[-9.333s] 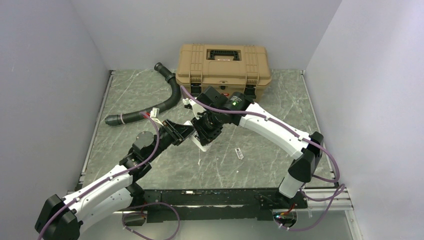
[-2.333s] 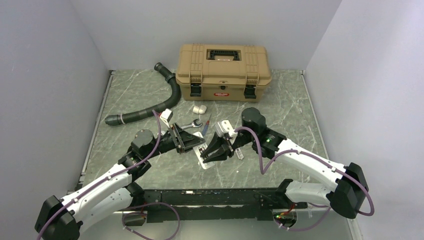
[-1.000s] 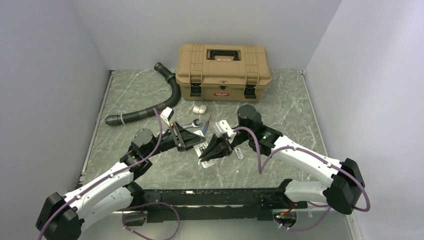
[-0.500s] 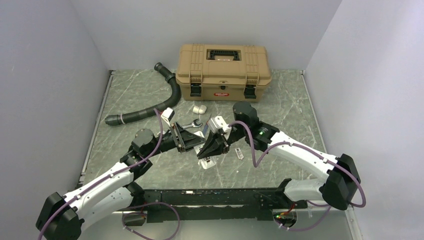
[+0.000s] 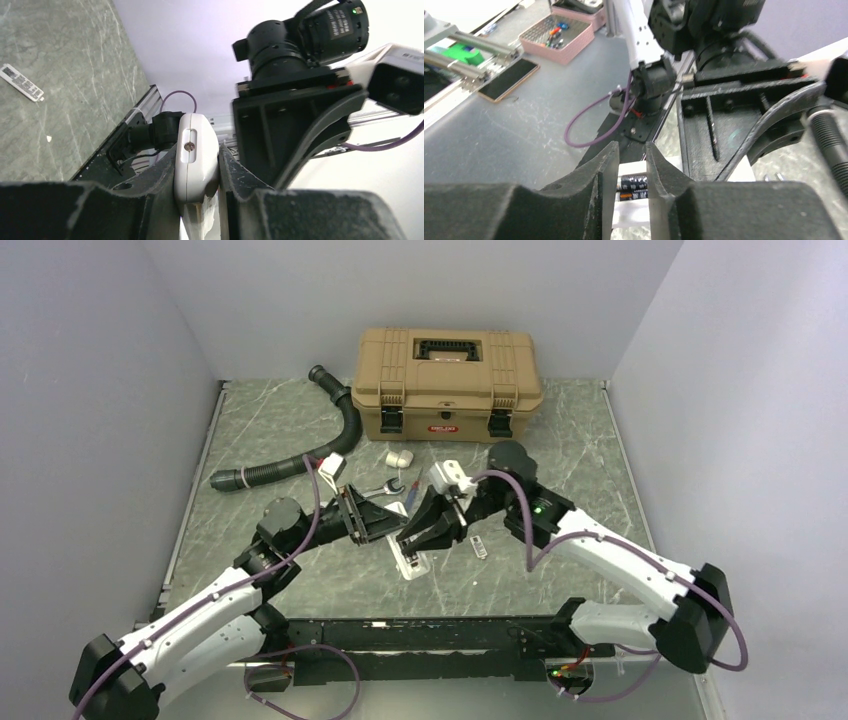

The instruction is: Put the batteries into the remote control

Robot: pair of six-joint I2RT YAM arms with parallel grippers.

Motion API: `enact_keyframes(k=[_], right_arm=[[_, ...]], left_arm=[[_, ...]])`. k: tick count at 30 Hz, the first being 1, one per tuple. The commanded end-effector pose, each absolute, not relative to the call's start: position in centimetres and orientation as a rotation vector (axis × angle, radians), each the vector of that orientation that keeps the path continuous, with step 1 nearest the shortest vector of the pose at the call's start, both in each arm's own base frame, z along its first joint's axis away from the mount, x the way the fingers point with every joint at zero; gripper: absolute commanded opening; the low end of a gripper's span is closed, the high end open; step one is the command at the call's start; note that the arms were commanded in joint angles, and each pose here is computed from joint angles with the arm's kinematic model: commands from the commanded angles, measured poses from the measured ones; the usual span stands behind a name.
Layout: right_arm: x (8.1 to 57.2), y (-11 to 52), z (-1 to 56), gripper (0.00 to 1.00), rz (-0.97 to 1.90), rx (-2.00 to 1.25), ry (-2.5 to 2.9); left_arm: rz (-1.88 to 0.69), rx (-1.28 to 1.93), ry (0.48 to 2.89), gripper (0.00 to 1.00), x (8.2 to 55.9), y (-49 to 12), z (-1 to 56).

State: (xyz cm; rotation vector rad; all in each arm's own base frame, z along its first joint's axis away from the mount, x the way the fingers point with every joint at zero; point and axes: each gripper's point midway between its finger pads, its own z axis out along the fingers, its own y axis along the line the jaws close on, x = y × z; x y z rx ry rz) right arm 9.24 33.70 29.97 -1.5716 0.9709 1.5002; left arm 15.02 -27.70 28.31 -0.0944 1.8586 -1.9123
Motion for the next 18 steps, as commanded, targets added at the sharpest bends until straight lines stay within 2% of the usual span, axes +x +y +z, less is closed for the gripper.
enact_keyframes(k=[1, 7, 13, 18], right_arm=[[8.7, 32.6, 34.9, 0.31, 1.426, -1.461, 0.843], [10.8, 31.5, 36.3, 0.39, 1.325, -1.206, 1.004], [13.0, 30.2, 35.5, 0.53, 1.274, -0.972, 1.216], [12.5, 30.9, 33.1, 0.65, 1.386, -0.965, 1.371]], left_arm=[[-1.874, -0.002, 1.757, 0.0, 14.9, -27.4, 30.2], [-1.787, 0.041, 1.739, 0.0, 15.4, -27.1, 29.6], [-1.651, 0.133, 1.702, 0.0, 15.7, -26.4, 30.4], [-1.588, 0.186, 1.646, 0.0, 15.6, -25.8, 32.0]])
